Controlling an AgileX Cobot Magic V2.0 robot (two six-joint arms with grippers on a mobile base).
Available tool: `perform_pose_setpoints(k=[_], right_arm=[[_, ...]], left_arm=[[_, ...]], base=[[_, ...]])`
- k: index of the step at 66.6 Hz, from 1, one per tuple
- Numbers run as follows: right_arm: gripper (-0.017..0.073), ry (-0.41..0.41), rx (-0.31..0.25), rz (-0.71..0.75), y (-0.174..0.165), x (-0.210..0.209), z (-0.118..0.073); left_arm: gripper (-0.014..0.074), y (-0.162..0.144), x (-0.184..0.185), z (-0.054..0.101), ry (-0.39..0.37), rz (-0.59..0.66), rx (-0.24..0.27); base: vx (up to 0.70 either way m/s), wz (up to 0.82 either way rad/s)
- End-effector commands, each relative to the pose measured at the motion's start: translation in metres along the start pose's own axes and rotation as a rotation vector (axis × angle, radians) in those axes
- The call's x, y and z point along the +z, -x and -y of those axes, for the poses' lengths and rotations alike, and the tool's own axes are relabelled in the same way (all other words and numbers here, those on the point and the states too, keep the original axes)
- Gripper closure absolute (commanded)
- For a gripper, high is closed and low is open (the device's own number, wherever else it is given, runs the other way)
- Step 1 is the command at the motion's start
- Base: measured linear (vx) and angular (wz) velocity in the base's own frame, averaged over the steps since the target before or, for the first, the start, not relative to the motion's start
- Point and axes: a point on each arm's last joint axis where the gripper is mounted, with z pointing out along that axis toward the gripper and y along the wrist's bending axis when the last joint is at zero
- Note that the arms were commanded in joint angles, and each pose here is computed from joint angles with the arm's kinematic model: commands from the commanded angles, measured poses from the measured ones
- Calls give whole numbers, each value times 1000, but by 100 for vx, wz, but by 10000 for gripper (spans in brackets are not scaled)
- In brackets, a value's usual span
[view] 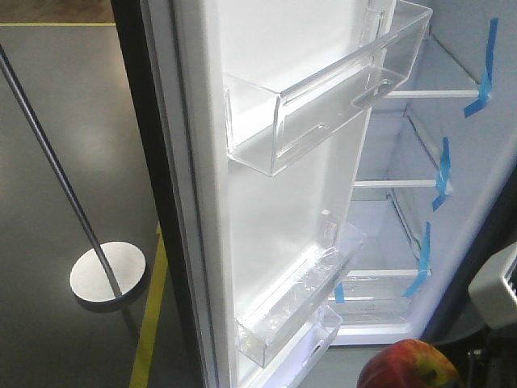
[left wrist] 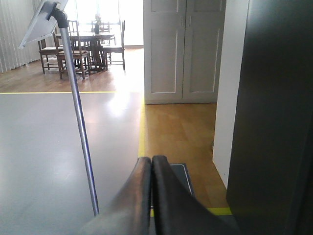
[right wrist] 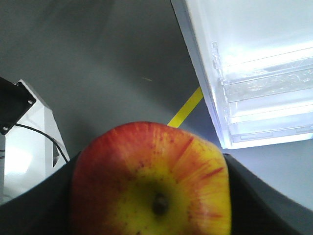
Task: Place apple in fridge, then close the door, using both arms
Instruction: 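Raise the right gripper with the apple toward the upper door bin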
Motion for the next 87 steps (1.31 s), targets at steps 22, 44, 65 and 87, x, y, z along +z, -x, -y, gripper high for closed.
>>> perform_pose_setpoints(k=[22,44,65,87], right_arm=[[224,17,-1,83,11,-7,-5],[224,17,-1,83,11,-7,-5],[224,16,-1,84,11,-7,-5],[224,-154,-99,74,12,-7,12]], left_arm=[[600,3,-1,0,-2,73,-5],[600,3,-1,0,-2,73,-5],[600,3,-1,0,-2,73,-5],[600,3,-1,0,-2,73,-5]], base=[[0,0],[0,0],[0,0],[0,0]])
